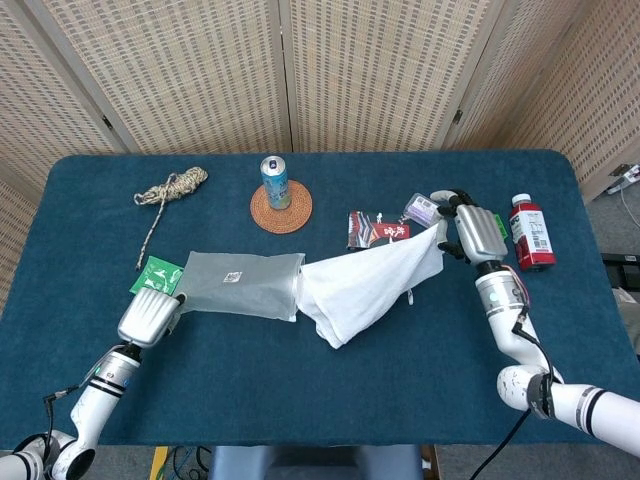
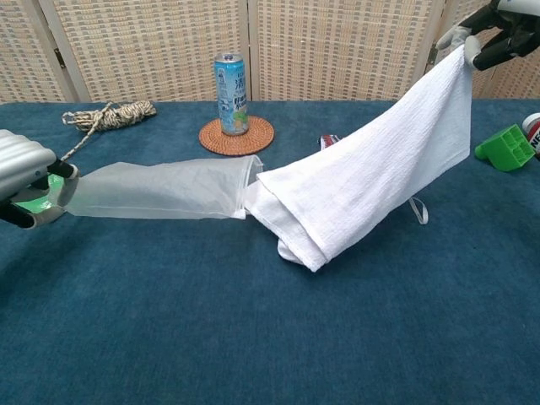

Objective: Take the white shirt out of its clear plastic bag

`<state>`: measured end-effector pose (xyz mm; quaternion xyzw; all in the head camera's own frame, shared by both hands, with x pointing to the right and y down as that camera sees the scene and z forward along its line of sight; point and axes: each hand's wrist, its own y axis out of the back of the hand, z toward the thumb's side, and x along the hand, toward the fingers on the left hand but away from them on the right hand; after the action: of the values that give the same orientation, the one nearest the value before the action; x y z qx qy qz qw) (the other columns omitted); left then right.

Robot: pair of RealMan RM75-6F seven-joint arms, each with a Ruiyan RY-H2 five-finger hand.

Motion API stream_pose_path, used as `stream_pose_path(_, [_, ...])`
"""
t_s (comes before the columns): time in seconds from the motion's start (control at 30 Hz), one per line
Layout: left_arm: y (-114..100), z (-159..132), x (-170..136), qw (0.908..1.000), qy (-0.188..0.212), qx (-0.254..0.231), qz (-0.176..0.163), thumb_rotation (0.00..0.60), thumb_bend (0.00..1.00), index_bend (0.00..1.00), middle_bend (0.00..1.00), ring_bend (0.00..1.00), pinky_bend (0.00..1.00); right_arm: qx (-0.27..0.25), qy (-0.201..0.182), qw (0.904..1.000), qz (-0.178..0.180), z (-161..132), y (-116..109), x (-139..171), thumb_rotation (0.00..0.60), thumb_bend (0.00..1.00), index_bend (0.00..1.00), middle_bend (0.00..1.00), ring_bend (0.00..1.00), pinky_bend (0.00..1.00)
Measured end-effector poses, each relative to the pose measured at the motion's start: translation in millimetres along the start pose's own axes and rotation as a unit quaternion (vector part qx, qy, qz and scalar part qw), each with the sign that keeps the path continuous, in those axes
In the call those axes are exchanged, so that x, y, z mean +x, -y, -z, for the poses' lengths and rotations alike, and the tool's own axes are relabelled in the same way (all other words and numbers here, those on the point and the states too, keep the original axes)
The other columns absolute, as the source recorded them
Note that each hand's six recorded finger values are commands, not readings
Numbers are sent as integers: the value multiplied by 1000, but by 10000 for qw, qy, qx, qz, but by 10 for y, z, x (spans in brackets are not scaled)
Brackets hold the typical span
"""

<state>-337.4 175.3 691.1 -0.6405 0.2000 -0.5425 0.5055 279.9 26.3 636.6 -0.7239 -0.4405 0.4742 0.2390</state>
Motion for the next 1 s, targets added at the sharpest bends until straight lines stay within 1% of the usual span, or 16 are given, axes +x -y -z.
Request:
stream_pose_path(0.17, [3,170,-17,9995,-297,-54,26,600,430,590,1000,944,1000,-71,-19,10000,64,-11,-34,11,600,784,660,235,102,282])
stream_pose_path(0.23, [6,201,-27,9995,-326,-25,44,600,430,584,1000,940,1000,-70,-20,10000,56,-10,-29,15,600,772,660,235,102,282])
stream_pose_path(0.27, [9,213,-34,9994,-334,-3,53,600,430,581,1000,938,1000,-82,-20,10000,52,-8,-26,20,600,750,660,235,102,282])
stream_pose_path(0.4, [21,241,-62,9992,-378,-12,88,600,430,554,1000,927,1000,-79,-7,10000,48,23,-22,51,600,606,657,234,102,282])
stream_pose_path(0.43, [22,250,-71,9992,-390,-13,92,600,430,539,1000,924,1000,-64,-2,10000,50,36,-24,63,600,570,637,232,102,282])
stream_pose_path(0.47, [24,262,-82,9991,-405,-20,97,600,430,505,1000,919,1000,-37,4,10000,54,54,-30,80,600,528,612,231,102,282])
stream_pose_path(0.53, [28,299,-106,9990,-443,-13,116,600,417,400,1000,907,1000,14,19,10000,62,93,-46,116,600,345,488,227,102,282])
stream_pose_path(0.57, [27,325,-124,9988,-472,-13,126,600,370,339,999,897,1000,55,31,10000,66,119,-61,142,600,228,398,223,102,282])
stream_pose_path(0.6, [24,339,-136,9987,-490,-23,131,600,319,297,996,889,1000,98,41,9999,72,144,-77,169,600,110,288,218,102,282])
stream_pose_path(0.63, [19,353,-148,9986,-506,-32,134,600,222,231,987,876,1000,121,46,9999,75,157,-86,183,600,72,240,215,102,282])
stream_pose_path(0.67, [11,370,-165,9985,-524,-43,134,600,158,188,978,866,1000,168,55,9998,78,179,-103,211,600,23,155,211,102,282])
stream_pose_path(0.7, [3,381,-179,9985,-533,-50,134,600,78,121,958,847,996,200,61,9998,78,195,-116,234,600,0,72,208,102,282])
stream_pose_path(0.73, [-5,389,-192,9984,-540,-57,132,600,41,72,940,829,990,232,66,9997,79,210,-131,258,600,0,38,207,102,282])
stream_pose_path(0.8, [-28,401,-220,9984,-552,-90,117,600,17,16,905,795,969,303,76,9995,90,245,-171,321,600,0,0,206,102,282])
stream_pose_path(0.93, [-86,424,-265,9979,-608,-221,48,600,13,0,801,707,922,414,73,9990,132,303,-226,445,600,0,0,206,102,282])
stream_pose_path(1.0, [-122,445,-286,9972,-673,-318,11,600,13,0,703,670,902,489,87,9987,125,348,-243,526,600,0,0,206,101,282])
